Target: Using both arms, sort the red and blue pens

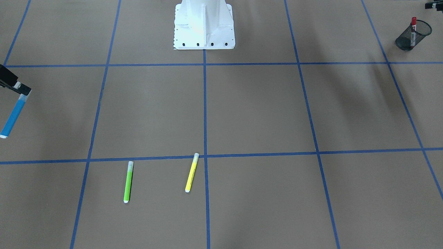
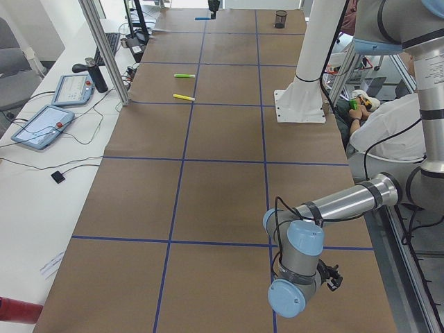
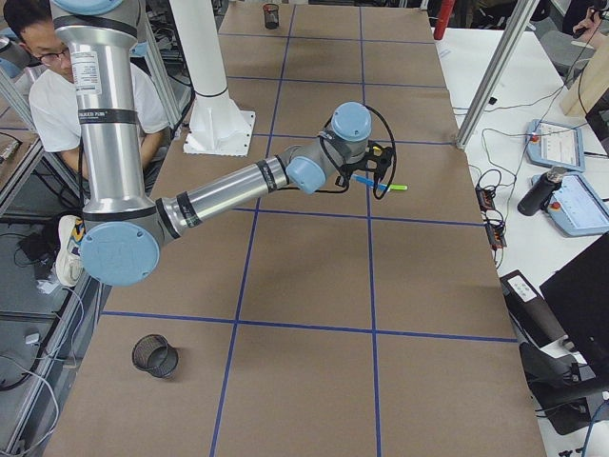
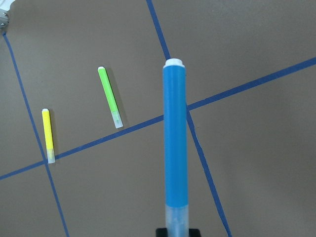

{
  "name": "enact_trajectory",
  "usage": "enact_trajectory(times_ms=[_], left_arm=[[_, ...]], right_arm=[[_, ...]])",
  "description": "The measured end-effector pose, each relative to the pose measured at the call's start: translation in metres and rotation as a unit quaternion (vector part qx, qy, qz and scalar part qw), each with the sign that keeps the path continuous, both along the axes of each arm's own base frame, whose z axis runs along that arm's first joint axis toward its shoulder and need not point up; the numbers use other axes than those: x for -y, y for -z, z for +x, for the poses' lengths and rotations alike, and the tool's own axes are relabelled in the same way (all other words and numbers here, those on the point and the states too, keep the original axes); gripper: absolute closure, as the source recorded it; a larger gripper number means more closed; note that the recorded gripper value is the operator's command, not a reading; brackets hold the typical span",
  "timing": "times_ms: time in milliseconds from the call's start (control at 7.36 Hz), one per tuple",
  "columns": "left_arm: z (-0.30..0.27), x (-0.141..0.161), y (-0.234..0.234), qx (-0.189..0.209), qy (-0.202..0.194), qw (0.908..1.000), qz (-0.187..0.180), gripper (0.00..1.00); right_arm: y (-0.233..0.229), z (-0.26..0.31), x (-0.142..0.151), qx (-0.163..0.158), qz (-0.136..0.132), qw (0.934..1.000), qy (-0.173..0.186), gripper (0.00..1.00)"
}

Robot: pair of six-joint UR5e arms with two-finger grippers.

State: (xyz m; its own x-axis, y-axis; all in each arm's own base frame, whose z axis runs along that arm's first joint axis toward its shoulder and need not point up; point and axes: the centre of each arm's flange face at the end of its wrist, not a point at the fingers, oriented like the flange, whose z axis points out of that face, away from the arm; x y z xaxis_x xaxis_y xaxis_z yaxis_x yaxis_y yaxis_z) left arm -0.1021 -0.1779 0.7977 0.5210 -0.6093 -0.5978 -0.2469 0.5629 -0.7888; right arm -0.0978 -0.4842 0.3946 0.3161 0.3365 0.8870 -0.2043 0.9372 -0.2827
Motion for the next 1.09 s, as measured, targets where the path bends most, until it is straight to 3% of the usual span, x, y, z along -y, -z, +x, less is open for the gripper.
enact_trajectory(times_ms=[272,543,815,1087], left_arm=[[-0.005,0.035,0.002,0.017,0.017,0.9978,0.061,0.00],[-0.013,0.076,0.006,0.063,0.036,0.9887,0.132,0.00],[-0.024,0.135,0.028,0.095,0.054,0.9676,0.228,0.00],[-0.033,0.201,0.069,0.093,0.082,0.9480,0.293,0.00]], right_arm=[[-0.016,0.011,-0.002,-0.011,0.005,0.9999,-0.007,1.00],[-0.037,0.018,-0.006,-0.034,0.013,0.9992,-0.014,1.00],[-0.072,0.029,-0.018,-0.064,0.026,0.9976,-0.010,1.00],[-0.113,0.052,-0.028,-0.099,0.049,0.9939,-0.007,1.00]])
